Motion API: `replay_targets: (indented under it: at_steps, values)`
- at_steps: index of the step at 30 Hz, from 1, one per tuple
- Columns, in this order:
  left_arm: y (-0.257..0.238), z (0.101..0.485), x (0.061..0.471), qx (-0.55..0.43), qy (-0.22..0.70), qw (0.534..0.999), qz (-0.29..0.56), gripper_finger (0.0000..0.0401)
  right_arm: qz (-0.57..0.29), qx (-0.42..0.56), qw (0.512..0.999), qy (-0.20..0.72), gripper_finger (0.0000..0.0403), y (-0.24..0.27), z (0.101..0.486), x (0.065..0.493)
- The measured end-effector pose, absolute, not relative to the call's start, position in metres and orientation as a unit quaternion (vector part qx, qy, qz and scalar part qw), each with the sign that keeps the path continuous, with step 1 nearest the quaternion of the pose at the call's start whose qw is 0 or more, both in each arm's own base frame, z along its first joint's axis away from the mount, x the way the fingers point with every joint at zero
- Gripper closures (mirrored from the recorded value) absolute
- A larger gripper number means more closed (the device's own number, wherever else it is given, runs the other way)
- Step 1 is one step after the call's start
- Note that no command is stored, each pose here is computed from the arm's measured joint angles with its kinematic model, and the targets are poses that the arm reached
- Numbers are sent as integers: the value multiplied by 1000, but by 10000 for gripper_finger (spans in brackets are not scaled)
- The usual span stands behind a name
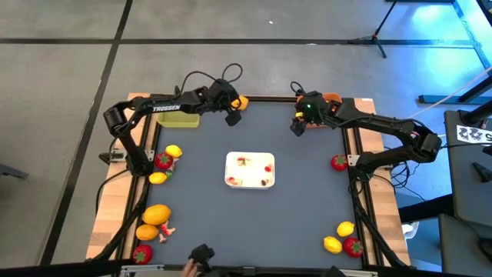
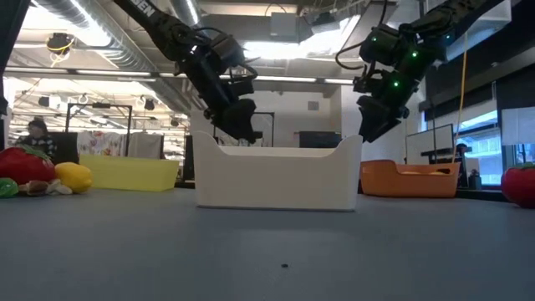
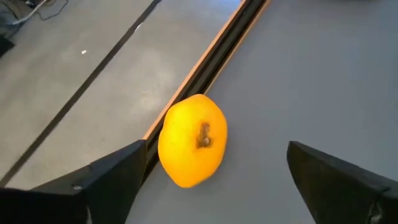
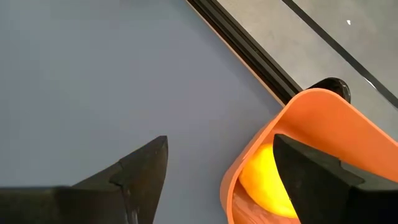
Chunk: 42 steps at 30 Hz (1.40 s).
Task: Sort produce into baskets
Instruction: Put the yellow lemon into the orange bin
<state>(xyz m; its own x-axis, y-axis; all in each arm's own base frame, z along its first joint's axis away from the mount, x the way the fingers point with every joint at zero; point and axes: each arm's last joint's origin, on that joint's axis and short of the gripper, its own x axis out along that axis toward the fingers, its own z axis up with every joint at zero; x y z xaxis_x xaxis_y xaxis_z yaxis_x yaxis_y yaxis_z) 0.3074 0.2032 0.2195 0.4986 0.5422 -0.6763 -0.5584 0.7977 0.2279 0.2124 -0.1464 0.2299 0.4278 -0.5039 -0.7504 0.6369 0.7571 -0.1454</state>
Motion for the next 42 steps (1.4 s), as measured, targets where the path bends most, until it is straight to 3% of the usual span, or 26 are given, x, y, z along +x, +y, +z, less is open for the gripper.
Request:
replay_targets:
  at_steps: [14, 19, 32, 42]
  values:
    - [231, 225, 298, -52, 326, 877, 348, 24, -336, 69, 843, 414, 116, -147, 230, 213]
    - [257, 233, 288, -124, 291, 898, 305, 25, -336, 66, 846, 409, 116, -147, 231, 214]
    - [294, 190, 287, -197, 314, 900, 231, 25, -337, 65, 847, 407, 116, -148, 231, 214]
    - [291, 152, 296, -184, 373, 885, 209, 25, -336, 66, 846, 408, 116, -147, 231, 214]
